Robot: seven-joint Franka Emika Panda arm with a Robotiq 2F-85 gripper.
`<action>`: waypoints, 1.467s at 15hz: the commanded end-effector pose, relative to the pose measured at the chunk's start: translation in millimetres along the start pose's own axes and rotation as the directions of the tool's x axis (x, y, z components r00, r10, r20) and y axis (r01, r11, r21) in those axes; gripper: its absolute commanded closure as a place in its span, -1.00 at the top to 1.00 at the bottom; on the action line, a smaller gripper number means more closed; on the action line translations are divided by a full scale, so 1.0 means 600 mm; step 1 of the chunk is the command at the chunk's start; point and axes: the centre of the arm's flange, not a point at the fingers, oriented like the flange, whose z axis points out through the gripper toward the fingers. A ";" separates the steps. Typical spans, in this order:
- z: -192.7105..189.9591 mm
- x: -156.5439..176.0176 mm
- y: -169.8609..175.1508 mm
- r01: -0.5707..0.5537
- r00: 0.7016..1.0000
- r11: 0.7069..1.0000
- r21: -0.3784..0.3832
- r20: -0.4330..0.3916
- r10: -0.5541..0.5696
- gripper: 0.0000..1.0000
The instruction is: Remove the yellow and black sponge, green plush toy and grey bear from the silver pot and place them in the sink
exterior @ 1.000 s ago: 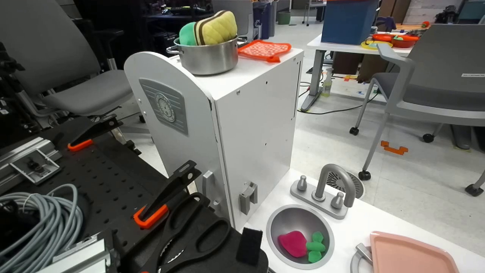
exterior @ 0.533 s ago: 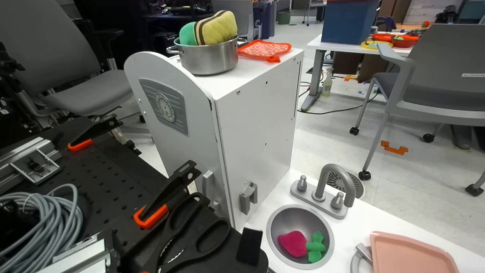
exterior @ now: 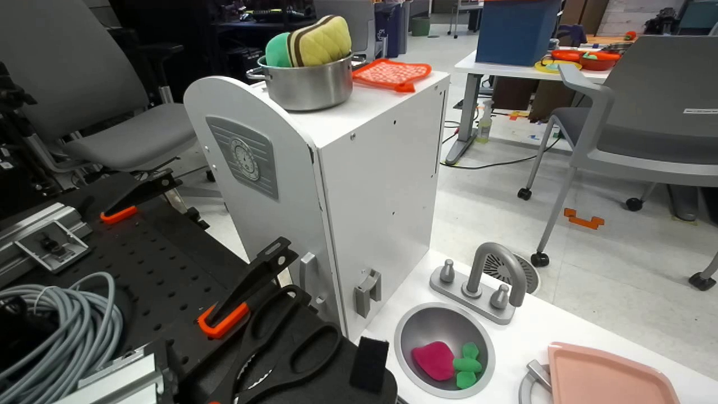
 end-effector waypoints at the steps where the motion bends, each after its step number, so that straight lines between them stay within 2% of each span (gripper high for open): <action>1: 0.000 0.000 0.000 0.000 1.000 1.000 0.000 0.000 0.000 1.00; 8: 0.000 0.000 0.000 0.000 1.000 1.000 0.000 0.000 0.000 1.00; 14: 0.041 0.033 -0.004 -0.017 0.999 1.000 0.000 0.036 0.017 1.00; 15: 0.050 0.039 -0.008 -0.006 0.999 1.000 0.004 0.042 0.006 1.00; 17: 0.062 0.047 -0.026 0.055 0.998 0.996 0.073 0.029 -0.057 1.00; 22: 0.086 0.058 -0.091 0.163 0.984 0.984 0.069 0.065 -0.167 1.00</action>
